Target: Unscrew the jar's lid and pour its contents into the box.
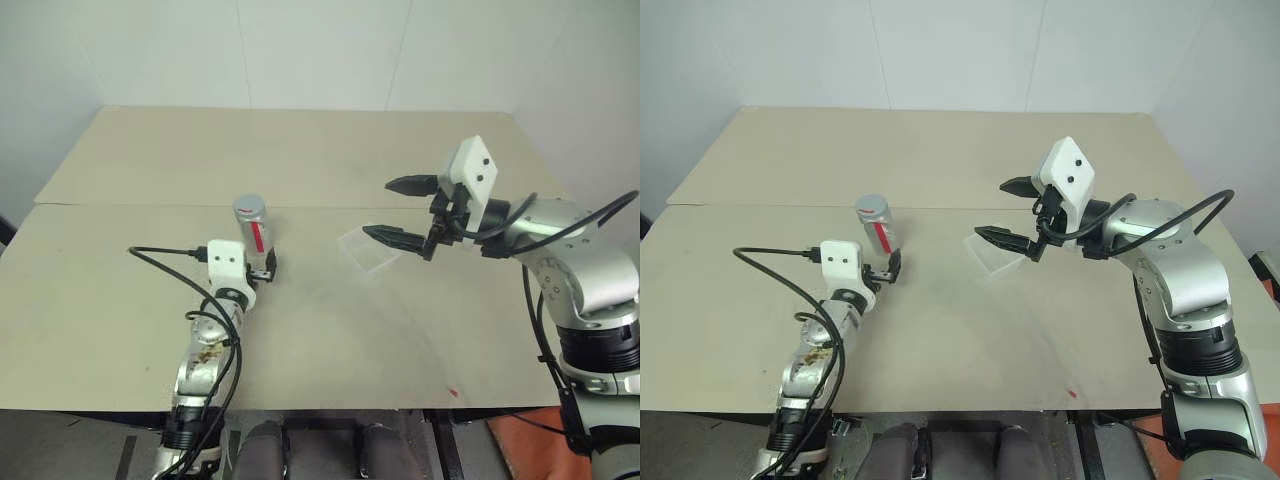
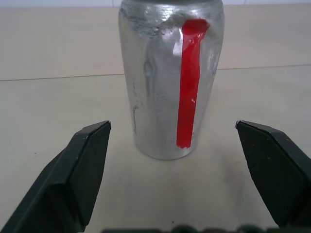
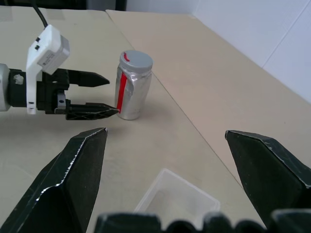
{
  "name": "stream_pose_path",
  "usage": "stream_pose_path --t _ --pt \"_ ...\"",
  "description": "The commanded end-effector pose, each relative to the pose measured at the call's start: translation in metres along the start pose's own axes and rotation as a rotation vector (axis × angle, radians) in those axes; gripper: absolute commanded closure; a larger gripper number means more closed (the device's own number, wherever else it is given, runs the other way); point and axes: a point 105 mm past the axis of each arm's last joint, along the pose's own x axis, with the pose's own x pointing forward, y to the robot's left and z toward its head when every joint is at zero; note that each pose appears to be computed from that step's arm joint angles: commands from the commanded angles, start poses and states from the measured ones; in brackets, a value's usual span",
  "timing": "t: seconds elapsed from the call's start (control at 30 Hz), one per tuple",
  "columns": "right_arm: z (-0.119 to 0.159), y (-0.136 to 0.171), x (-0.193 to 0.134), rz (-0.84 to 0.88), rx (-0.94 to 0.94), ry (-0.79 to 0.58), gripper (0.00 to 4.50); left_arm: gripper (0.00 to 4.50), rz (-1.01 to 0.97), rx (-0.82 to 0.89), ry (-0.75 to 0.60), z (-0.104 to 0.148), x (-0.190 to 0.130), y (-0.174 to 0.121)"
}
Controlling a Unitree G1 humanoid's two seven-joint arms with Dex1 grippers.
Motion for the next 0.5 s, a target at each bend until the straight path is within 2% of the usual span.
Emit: stream_pose_path --t 0.03,0.5 --pt "0.014 -0.001 -0.006 -0.008 -0.042 -0.028 0.00 0.04 0.045 0.022 -0.063 0.013 0.002 0.003" --pt "0.012 0.004 -0.009 -0.001 -0.044 -0.020 0.00 0.04 0.040 0.006 -0.081 0.013 0.015 -0.013"
